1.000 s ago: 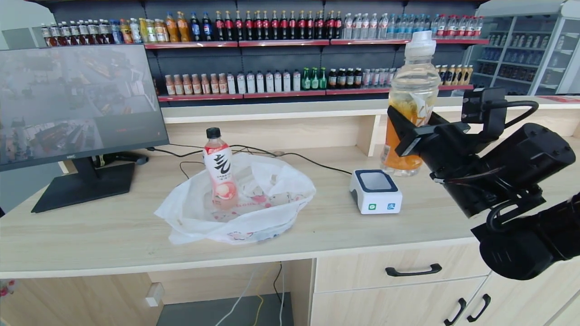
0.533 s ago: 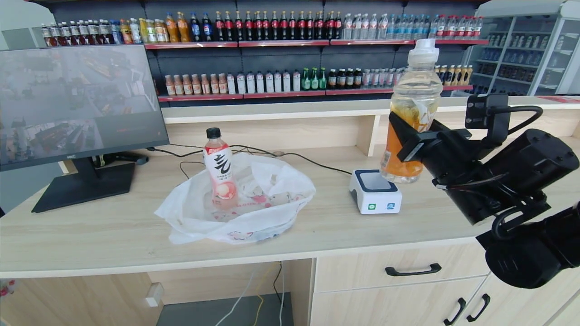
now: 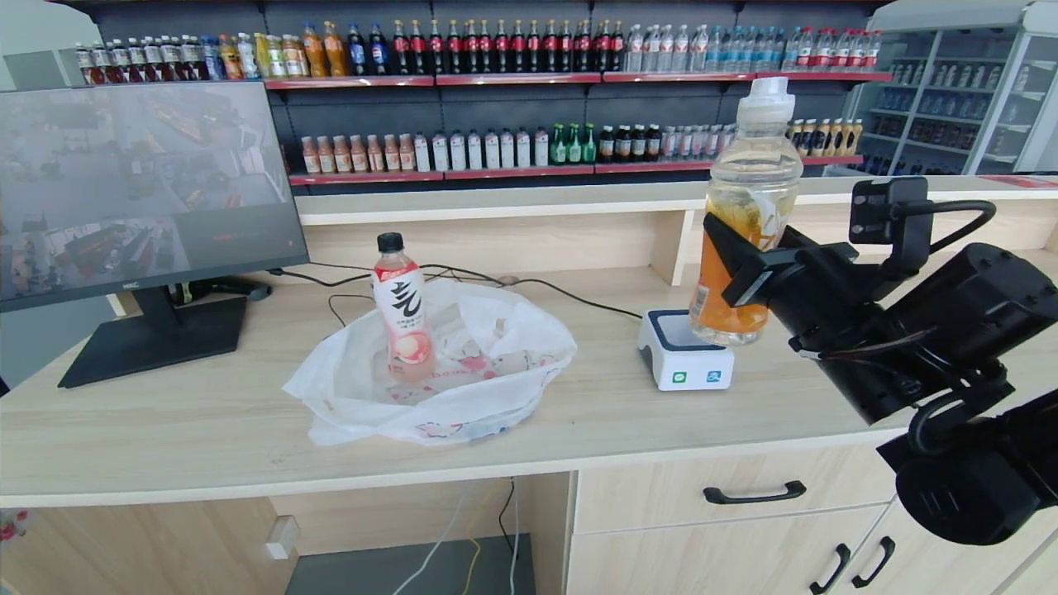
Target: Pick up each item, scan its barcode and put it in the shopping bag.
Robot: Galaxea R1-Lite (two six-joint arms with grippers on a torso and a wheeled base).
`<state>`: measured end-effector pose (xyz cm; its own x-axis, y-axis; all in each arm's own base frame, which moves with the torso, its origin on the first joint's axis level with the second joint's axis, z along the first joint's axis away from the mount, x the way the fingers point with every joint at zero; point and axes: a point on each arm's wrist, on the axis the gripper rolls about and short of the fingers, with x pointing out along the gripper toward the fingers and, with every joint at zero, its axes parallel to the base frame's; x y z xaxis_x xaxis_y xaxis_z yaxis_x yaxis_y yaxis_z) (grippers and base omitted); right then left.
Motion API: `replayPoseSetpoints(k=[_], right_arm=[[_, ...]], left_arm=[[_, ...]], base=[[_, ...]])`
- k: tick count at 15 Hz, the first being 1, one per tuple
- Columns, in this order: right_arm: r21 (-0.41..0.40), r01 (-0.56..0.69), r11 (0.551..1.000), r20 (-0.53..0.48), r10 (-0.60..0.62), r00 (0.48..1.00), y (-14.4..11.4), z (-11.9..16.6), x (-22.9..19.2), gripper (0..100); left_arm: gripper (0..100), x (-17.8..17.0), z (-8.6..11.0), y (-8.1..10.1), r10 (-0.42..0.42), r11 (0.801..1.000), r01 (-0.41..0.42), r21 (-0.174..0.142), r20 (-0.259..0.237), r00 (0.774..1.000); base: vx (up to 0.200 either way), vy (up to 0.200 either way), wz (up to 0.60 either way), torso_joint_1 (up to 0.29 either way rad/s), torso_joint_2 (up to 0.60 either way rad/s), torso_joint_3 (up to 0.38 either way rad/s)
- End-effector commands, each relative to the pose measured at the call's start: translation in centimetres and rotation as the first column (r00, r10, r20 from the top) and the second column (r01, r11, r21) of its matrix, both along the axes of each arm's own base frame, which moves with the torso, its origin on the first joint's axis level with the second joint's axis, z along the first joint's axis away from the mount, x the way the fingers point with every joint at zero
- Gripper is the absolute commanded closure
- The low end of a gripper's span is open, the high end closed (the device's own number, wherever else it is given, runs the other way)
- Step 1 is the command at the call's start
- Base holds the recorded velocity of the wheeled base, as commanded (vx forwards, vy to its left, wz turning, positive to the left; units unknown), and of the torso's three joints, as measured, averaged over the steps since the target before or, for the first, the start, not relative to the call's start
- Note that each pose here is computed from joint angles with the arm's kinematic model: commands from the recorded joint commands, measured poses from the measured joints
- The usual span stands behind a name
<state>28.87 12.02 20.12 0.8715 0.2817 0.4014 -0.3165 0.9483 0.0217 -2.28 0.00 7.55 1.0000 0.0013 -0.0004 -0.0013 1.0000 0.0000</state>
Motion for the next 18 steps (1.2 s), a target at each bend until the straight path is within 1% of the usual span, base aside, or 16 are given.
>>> replayPoseSetpoints(k=[1, 6, 13, 18], right_arm=[[0.0, -0.007, 1.0, 0.001, 0.007, 1.0, 0.2, 0.1, -0.2, 100], [0.015, -0.013, 1.0, -0.004, 0.013, 1.0, 0.0, 0.2, -0.7, 100], [0.014, -0.052, 0.999, -0.005, 0.052, 0.999, 0.9, 0.2, -1.4, 100], [0.015, -0.081, 0.997, -0.004, 0.081, 0.997, 1.8, 0.2, -1.6, 100]], left_arm=[[0, 0.0, 0.0, 0.0, 0.0, 1.0, 0.0, 0.0, 0.0, 1.0], [0, 0.0, 0.0, 0.0, 0.0, 1.0, 0.0, 0.0, 0.0, 1.0], [0, 0.0, 0.0, 0.0, 0.0, 1.0, 0.0, 0.0, 0.0, 1.0], [0, 0.0, 0.0, 0.0, 0.0, 1.0, 0.0, -0.002, 0.0, 1.0]], base=[[0.0, 0.2, 0.0, 0.002, 0.0, 0.007], [0.0, 0.2, 0.0, -0.001, 0.0, 0.003], [0.0, 0.2, 0.0, 0.002, 0.0, 0.002], [0.0, 0.0, 0.0, 0.0, 0.0, 0.0]])
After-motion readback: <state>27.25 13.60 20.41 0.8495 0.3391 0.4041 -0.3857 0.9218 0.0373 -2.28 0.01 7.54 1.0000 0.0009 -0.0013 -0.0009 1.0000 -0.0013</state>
